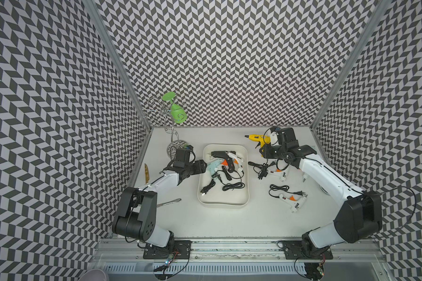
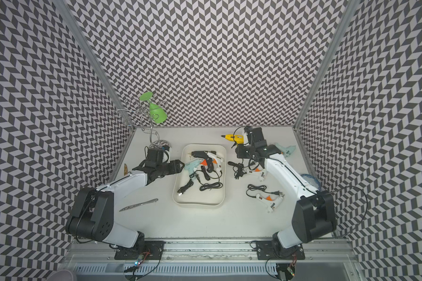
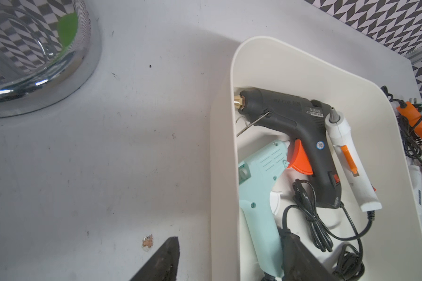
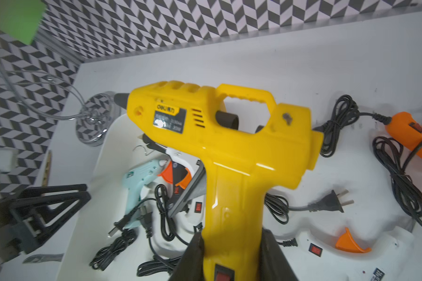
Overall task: Put the hot melt glue gun into the storage box
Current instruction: Pick up the hot melt adhesive gun from the center of the board, then place the hot melt adhesive gun in the storage box.
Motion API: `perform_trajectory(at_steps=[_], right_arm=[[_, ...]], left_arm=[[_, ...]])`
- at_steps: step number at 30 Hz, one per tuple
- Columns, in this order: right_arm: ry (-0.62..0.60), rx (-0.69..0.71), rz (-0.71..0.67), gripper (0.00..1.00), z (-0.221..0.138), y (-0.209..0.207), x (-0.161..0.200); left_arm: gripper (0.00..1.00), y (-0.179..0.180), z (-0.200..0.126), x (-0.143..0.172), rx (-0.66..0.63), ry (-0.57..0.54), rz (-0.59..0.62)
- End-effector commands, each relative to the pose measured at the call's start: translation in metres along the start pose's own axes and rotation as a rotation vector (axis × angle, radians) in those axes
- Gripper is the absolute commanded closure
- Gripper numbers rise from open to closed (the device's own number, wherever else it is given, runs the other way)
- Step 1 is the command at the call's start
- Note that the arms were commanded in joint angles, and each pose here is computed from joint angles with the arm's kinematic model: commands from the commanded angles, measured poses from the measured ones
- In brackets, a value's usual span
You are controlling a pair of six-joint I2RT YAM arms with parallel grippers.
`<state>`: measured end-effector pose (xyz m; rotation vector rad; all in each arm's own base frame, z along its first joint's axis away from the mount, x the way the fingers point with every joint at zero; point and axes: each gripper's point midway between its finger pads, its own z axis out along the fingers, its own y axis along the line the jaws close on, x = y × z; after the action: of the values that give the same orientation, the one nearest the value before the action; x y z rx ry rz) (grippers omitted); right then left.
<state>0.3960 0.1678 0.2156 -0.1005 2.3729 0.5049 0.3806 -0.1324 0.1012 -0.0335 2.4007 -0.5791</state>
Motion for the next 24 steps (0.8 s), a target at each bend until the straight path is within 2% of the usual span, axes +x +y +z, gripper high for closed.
perform_trajectory(at_steps=[1,8,11,14,24], right_arm=[[-0.101,-0.155,-0.023,0.9,-0.033,0.042,-0.031],[-0.103,-0.347,-0.081,0.89,-0.062,0.12,-0.028],[-0.109,-0.421,-0.08,0.89,-0.062,0.147,-0.02],[-0.108,-0.456,-0.094,0.89,-0.043,0.162,-0.006],[0.076,-0.431,-0.123,0.89,0.059,0.162,0.058]], left_arm=[[0.28,-0.009,-0.015,-0.025,0.011,-0.088,0.015],[0.25,-0.017,-0.034,-0.053,0.023,-0.169,0.064],[0.25,-0.012,-0.041,-0.065,0.011,-0.191,0.061],[0.25,-0.008,-0.047,-0.074,0.004,-0.21,0.054],[0.24,0.001,-0.05,-0.065,-0.013,-0.199,0.039]])
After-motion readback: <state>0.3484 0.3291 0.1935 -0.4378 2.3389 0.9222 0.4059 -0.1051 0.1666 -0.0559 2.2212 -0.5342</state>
